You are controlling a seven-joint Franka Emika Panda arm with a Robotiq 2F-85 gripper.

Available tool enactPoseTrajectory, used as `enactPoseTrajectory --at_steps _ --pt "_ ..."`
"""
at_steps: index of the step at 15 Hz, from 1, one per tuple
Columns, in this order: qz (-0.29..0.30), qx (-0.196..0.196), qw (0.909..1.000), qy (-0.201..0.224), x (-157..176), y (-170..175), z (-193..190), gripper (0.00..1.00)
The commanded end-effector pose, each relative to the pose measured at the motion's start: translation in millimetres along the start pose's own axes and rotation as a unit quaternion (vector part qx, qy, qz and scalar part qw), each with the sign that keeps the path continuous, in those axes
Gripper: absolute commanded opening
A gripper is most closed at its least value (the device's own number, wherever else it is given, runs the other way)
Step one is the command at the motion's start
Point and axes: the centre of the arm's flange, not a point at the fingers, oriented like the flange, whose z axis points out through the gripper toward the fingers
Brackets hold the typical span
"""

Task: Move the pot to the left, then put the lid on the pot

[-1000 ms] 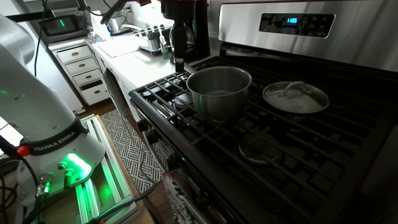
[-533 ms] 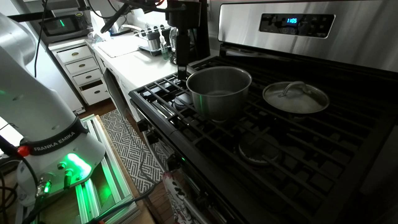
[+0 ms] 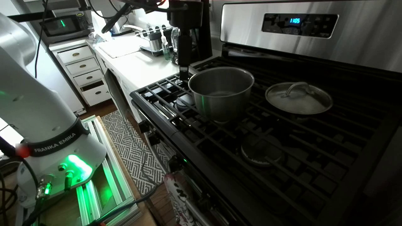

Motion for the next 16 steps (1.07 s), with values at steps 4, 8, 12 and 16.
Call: enactPoseTrajectory --at_steps 4,8,12,16 --pt "0.045 0.018 0.9986 -0.021 19 10 6 1.0" --pt "0.091 0.039 0.9944 -0.037 28 24 15 1.0" --pt "0.123 0.053 0.9899 -0.045 35 42 18 1.0" --pt "0.16 0.069 0.9827 -0.062 47 59 27 1.0"
